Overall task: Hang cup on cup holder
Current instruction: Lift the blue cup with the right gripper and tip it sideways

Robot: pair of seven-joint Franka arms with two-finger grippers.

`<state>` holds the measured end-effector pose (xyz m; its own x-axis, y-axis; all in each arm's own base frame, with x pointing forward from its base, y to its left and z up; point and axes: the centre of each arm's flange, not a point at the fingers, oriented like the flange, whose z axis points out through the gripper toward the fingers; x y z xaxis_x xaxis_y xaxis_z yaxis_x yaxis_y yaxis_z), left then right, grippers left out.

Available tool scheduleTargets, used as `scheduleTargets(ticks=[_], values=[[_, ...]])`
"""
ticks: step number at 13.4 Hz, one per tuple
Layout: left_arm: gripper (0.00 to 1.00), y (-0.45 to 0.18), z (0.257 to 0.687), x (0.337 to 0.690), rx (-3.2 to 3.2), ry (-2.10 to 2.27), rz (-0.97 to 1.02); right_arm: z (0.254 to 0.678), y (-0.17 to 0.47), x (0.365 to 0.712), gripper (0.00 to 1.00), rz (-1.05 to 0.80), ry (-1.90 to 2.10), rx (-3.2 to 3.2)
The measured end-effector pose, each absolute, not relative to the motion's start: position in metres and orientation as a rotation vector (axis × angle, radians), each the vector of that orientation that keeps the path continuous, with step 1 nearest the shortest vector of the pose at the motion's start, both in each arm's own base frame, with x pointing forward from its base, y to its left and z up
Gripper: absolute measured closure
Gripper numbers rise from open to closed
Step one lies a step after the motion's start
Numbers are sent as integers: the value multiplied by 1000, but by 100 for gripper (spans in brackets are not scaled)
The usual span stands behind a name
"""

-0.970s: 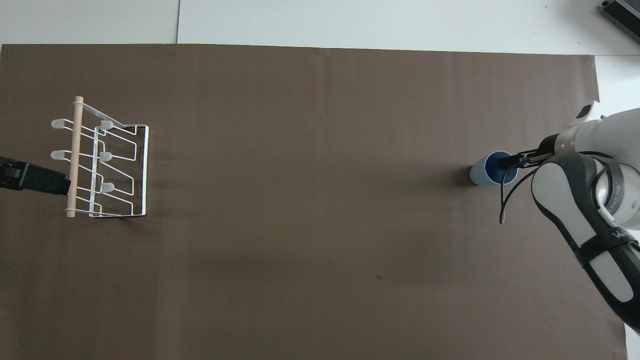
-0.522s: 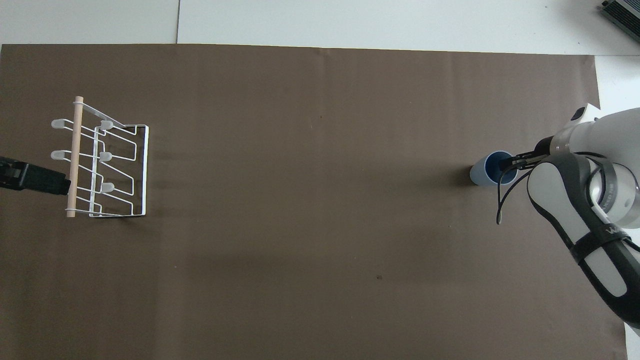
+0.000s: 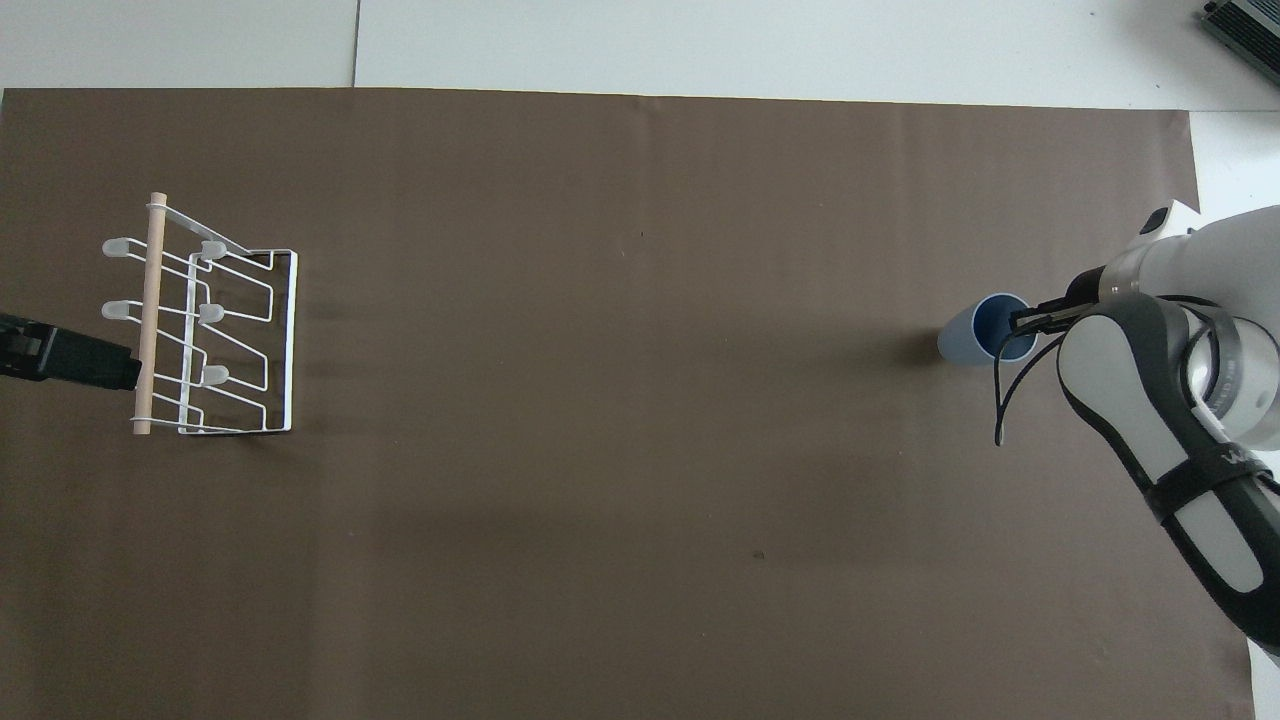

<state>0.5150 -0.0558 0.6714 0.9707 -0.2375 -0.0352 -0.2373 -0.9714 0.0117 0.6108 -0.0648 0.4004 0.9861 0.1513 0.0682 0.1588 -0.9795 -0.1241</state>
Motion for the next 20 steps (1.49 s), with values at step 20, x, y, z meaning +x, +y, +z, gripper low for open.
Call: scheduleTargets(ticks=[20], values=[[0,-56,671,515,3111,-375,-57,534,16,579,95,20,-144,-2233]])
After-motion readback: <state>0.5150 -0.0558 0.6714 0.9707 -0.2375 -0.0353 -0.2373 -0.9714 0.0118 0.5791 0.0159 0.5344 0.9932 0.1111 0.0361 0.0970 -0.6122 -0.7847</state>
